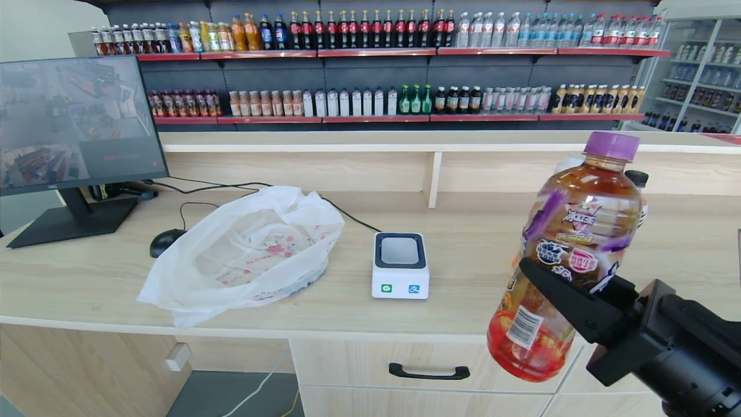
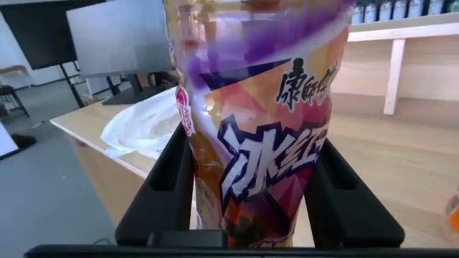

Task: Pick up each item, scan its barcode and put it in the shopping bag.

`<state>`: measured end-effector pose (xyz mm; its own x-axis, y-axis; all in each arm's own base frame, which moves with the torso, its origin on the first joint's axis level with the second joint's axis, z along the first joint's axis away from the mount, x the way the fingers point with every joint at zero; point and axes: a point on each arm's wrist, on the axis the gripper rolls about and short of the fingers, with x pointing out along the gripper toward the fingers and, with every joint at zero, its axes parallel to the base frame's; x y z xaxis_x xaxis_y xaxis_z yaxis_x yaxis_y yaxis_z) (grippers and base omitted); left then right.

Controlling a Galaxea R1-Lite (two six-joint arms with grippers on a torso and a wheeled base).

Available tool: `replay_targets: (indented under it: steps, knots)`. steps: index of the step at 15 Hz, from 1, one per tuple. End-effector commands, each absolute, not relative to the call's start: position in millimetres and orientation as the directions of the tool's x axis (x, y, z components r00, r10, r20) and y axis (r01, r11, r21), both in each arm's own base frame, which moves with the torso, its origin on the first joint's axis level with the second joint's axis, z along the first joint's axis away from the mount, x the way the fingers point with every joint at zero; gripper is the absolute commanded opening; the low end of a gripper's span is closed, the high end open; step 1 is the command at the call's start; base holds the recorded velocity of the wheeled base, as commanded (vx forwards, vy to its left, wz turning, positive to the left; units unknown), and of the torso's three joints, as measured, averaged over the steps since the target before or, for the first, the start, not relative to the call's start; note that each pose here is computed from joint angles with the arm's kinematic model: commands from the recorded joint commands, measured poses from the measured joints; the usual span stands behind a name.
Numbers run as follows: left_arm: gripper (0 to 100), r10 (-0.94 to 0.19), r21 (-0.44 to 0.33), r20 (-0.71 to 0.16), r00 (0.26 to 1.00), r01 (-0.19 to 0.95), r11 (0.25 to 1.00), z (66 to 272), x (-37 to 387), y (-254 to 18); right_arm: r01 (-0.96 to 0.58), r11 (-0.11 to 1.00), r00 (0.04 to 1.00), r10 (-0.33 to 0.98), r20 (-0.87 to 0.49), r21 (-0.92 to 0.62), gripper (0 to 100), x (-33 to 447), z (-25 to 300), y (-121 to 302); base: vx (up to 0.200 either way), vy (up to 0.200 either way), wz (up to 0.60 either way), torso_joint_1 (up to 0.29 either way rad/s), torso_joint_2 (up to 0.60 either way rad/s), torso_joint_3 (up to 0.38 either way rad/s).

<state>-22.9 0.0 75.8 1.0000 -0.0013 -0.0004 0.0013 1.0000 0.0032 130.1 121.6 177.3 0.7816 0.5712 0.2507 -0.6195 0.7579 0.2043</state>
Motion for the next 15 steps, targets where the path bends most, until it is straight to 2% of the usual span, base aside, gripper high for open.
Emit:
replay_targets:
  steps: [1,6,12,15]
  knots:
    - [100,-0.002,0.003,0.0,1.0,0.002,1.0,75.7,-22.9,0.0,-0.656,0.717,0.753,0.606,0.255,0.234,0,128.2,177.9,125.3,0.0,0.0,0.0,0.0,0.0,0.0]
    - [100,-0.002,0.003,0.0,1.0,0.002,1.0,75.7,-22.9,0.0,-0.761,0.539,0.637,0.726,0.259,0.36,0,127.7,178.8,130.0,0.0,0.0,0.0,0.0,0.0,0.0]
    - [100,-0.002,0.003,0.0,1.0,0.002,1.0,75.7,-22.9,0.0,-0.752,0.427,0.618,0.724,0.309,0.502,0,132.7,190.8,135.8,0.0,0.0,0.0,0.0,0.0,0.0]
    - [100,-0.002,0.003,0.0,1.0,0.002,1.0,75.7,-22.9,0.0,-0.788,0.338,0.548,0.766,0.336,0.515,0,132.3,198.4,146.7,0.0,0.0,0.0,0.0,0.0,0.0]
